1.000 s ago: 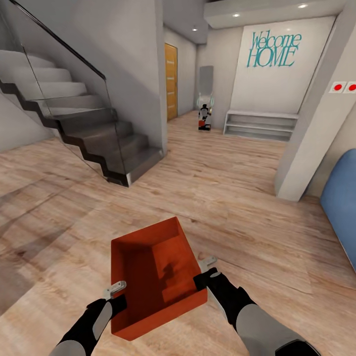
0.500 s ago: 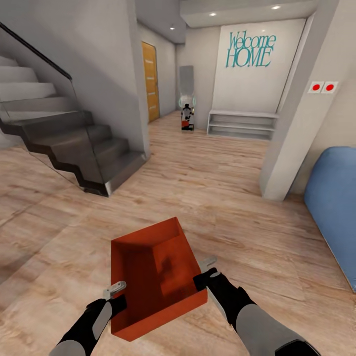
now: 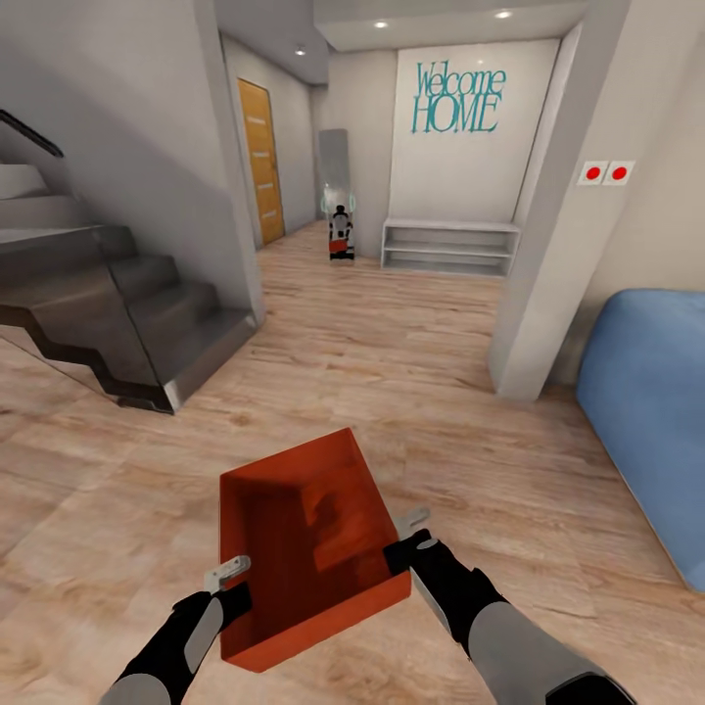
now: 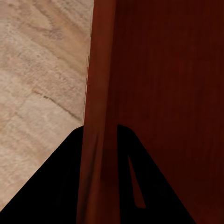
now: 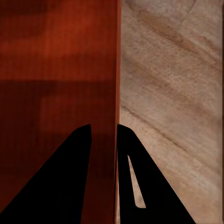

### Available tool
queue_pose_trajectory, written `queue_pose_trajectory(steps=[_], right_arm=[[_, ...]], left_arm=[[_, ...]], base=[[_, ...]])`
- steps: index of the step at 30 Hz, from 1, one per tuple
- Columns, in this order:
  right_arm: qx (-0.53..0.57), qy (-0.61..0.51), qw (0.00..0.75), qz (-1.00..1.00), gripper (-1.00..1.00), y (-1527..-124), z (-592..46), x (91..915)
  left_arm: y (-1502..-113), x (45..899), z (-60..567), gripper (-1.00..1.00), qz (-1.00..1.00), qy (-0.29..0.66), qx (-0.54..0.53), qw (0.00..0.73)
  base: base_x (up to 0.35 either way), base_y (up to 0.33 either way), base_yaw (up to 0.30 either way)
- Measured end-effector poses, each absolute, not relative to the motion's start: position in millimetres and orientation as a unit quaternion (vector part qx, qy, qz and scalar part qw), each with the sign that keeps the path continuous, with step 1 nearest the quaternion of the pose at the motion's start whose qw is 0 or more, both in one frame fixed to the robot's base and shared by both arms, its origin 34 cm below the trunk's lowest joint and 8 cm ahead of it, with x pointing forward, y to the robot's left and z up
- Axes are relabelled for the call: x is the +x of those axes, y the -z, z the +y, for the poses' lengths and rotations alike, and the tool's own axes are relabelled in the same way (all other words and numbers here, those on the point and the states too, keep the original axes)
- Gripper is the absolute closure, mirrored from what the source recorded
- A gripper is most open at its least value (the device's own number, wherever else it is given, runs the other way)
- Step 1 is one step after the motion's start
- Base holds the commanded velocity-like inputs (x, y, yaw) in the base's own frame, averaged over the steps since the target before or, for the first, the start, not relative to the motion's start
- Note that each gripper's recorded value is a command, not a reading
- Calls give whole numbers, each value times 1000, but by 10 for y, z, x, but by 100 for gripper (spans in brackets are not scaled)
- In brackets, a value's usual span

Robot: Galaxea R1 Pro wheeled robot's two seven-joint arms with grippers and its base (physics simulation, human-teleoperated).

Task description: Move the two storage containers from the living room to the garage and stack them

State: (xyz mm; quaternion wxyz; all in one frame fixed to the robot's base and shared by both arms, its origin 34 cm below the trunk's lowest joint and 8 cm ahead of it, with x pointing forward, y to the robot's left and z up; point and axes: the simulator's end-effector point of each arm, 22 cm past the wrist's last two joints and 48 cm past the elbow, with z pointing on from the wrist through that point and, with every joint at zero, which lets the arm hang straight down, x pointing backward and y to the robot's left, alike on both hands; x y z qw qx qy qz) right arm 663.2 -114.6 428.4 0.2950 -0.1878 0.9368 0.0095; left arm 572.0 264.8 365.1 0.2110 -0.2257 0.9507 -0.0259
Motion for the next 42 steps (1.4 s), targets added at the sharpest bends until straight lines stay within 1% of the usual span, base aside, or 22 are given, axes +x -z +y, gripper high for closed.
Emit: queue_pose_trajectory(steps=[42], right_arm=[[-187, -10, 291, 938, 100, -4273, -1137, 6613]], left_arm=[[-3643, 5702, 2657, 100, 952, 26, -226, 206]], base=[[340, 0, 0]])
